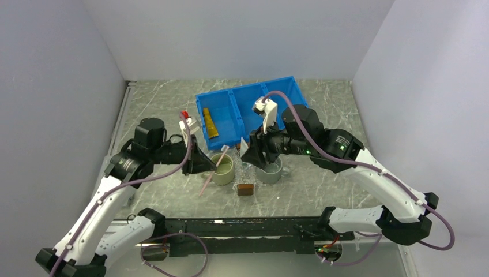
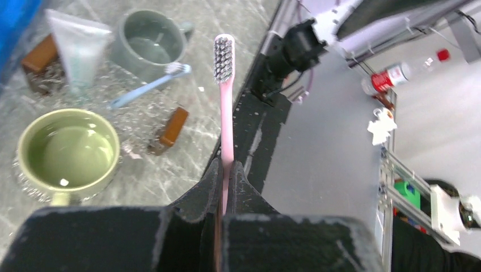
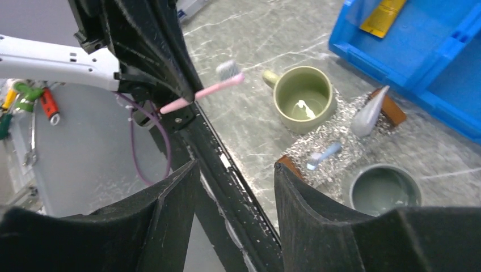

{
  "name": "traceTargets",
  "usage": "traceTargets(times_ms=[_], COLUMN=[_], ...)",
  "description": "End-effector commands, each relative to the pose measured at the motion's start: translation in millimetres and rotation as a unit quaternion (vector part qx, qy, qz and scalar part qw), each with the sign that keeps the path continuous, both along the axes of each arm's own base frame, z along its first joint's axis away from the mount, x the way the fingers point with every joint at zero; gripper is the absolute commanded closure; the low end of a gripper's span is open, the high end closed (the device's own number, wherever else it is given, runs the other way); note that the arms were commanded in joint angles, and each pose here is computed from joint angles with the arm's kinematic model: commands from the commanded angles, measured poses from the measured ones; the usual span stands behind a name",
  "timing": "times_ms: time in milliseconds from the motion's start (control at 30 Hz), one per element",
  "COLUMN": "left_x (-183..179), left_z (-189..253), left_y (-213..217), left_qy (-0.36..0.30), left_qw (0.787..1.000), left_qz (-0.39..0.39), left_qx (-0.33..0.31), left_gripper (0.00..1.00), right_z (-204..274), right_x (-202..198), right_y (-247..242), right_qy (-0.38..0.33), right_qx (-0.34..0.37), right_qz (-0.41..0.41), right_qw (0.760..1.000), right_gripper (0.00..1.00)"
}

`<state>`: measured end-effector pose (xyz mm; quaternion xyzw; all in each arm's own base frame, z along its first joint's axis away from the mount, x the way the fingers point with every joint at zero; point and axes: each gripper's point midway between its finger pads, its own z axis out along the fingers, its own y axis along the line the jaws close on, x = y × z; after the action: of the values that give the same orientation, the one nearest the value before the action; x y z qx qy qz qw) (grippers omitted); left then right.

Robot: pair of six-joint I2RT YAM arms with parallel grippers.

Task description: Prepare toiletry sets of a toothbrush and toothpaste on the tray

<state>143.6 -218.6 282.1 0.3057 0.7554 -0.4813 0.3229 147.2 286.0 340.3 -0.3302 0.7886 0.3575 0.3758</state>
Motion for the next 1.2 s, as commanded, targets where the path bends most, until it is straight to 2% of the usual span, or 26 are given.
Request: traceTargets(times_ms=[0,167,467,733,1033,1167], left_x=[-36,-60,-75,-80,-81,-81], left_z=[31,37,33,34,33,33], left_y=[-8,-10,-14,-15,-16,-17], left_qy=[-0.051,-0.059,-0.062,-0.063,-0.059,-0.06], left_qw=[0.993,0.987,0.983,0.98,0.98,0.98], left_qz=[-0.085,-0.126,-0.155,-0.167,-0.171,-0.171], left_qx=[-0.068,-0.086,-0.082,-0.085,-0.085,-0.084], left_gripper=[1.0,1.0,1.0,1.0,1.0,1.0], right_z=[26,35,47,40,38,36], right_x=[-13,-31,-59,-65,-66,-67], right_y=[16,27,36,45,51,52], right_qy=[0.001,0.003,-0.001,0.007,0.011,0.015], right_qx=[0.037,0.06,0.093,0.098,0.104,0.104], right_qz=[0.053,0.125,0.226,0.262,0.278,0.281], right_qw=[0.998,0.99,0.97,0.96,0.955,0.954], right_gripper=[0.45,0.43,0.39,0.39,0.48,0.59])
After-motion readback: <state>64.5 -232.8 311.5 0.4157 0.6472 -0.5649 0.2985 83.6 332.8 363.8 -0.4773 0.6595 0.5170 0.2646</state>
